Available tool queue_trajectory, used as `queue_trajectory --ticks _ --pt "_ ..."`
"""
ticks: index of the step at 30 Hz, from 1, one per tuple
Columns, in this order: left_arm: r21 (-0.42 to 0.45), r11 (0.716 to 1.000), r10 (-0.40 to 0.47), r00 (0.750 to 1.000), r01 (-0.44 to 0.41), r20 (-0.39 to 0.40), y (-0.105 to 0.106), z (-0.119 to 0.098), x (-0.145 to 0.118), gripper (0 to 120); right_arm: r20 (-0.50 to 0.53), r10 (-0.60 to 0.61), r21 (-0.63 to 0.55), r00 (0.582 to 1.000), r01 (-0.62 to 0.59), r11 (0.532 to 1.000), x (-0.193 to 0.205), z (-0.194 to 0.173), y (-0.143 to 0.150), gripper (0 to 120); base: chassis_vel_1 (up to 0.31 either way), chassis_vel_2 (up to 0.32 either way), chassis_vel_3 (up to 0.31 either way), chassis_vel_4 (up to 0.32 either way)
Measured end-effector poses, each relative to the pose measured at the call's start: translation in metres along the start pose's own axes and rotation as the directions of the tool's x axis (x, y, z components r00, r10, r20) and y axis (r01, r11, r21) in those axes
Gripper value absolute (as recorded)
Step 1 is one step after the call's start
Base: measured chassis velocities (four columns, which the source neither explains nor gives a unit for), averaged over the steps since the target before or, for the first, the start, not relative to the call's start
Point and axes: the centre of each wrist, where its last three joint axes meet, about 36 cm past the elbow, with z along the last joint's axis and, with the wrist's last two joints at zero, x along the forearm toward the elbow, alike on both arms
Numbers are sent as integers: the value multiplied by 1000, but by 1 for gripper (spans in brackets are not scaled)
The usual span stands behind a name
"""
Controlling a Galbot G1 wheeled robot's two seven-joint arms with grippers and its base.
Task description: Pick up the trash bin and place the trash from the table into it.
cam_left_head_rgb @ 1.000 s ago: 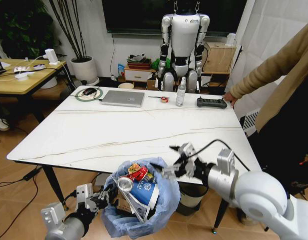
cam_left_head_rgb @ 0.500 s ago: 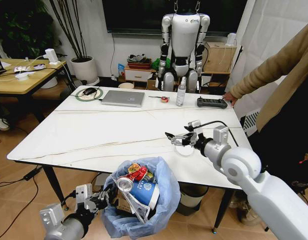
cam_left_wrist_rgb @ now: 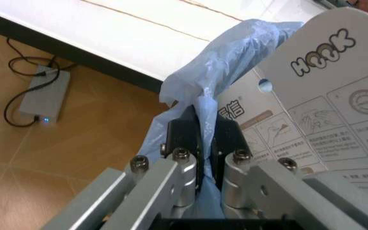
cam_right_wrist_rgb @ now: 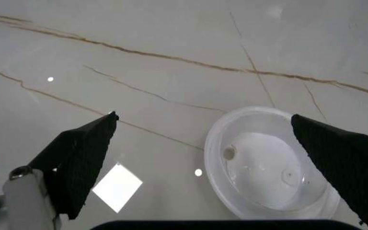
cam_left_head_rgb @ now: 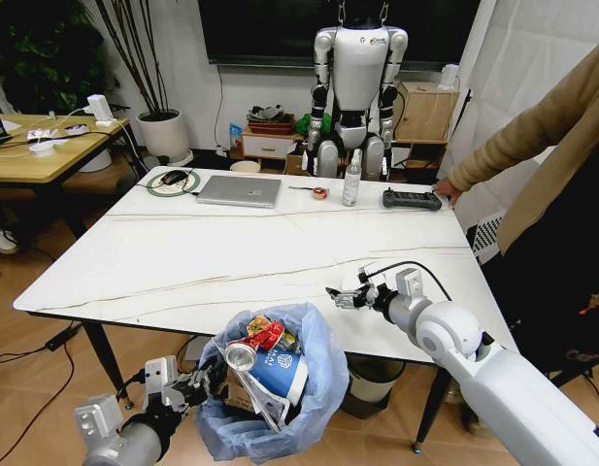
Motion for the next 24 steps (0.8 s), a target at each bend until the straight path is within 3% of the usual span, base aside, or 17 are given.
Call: queue_trajectory --ticks 8,14,21,23,24 --pt "0 1000 1 1000 -1 1 0 -1 0 0 -15 6 32 1000 -6 999 -3 10 0 98 0 0 0 0" --pt "1 1000 2 1000 -2 0 0 0 0 0 -26 18 57 1000 -16 998 -4 17 1 81 0 0 0 0" --pt "3 1000 1 1000 -1 -1 0 0 0 0 -36 26 70 999 -24 997 -5 22 -2 50 0 0 0 0" --pt "3 1000 1 1000 -1 -1 0 0 0 0 -37 27 71 999 -24 997 -5 22 -3 48 0 0 0 0" --pt "3 1000 1 1000 -1 0 0 0 0 0 -39 27 72 999 -24 997 -5 23 -3 41 0 0 0 0"
